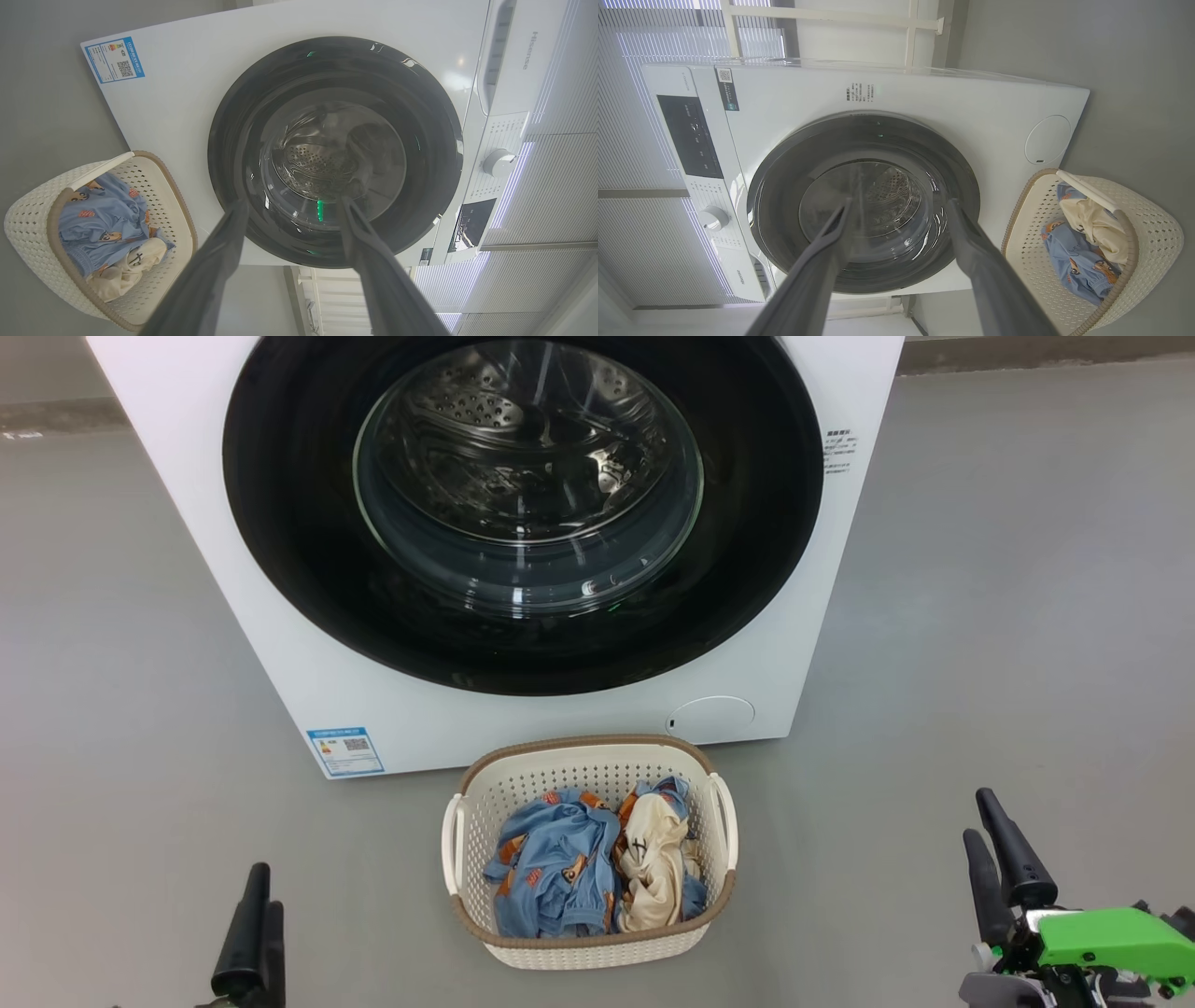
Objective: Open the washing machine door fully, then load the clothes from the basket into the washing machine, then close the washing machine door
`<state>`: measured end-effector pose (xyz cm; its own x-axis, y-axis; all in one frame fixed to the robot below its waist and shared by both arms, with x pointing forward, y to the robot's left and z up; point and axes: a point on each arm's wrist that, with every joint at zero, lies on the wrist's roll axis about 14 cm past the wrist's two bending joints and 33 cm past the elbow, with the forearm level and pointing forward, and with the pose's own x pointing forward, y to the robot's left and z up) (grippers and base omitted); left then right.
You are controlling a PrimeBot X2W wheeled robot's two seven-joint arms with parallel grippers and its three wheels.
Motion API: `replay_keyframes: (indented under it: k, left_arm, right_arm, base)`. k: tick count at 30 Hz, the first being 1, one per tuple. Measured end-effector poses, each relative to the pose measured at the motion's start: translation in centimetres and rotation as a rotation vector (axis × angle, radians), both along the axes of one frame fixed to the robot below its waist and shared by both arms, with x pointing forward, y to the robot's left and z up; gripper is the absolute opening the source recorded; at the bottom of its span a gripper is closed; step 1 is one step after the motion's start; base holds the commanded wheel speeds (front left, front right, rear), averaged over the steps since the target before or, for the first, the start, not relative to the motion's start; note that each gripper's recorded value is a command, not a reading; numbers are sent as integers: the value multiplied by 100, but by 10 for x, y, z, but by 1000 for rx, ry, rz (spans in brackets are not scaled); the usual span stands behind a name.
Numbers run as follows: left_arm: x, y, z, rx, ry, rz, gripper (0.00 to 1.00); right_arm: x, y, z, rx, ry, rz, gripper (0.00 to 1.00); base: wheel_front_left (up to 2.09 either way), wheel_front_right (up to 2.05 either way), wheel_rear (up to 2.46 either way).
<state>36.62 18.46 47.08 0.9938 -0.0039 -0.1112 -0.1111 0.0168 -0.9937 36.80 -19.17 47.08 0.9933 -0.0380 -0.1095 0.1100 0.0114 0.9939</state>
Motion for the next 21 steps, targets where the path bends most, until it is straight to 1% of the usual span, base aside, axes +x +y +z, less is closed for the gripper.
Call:
replay_keyframes:
  k: [1,7,11,17,21]
  left_arm:
    - [0,1,2,13,-6,4,100]
    - [4,1,10,51,-30,1,100]
    - [6,0,14,86,-42,-5,100]
    - [5,-2,15,160,-46,-23,100]
    - [6,-4,16,236,-53,-43,100]
  right_arm:
    - [3,1,4,-30,-11,7,100]
    - [6,5,10,-62,-29,21,100]
    - [7,6,14,-118,-41,27,100]
    - [8,10,20,-189,-58,44,100]
    - [10,11,25,-251,-74,53,100]
  base:
    - [0,0,0]
    - [0,0,0]
    - [0,0,0]
    - [0,0,0]
    - [0,0,0]
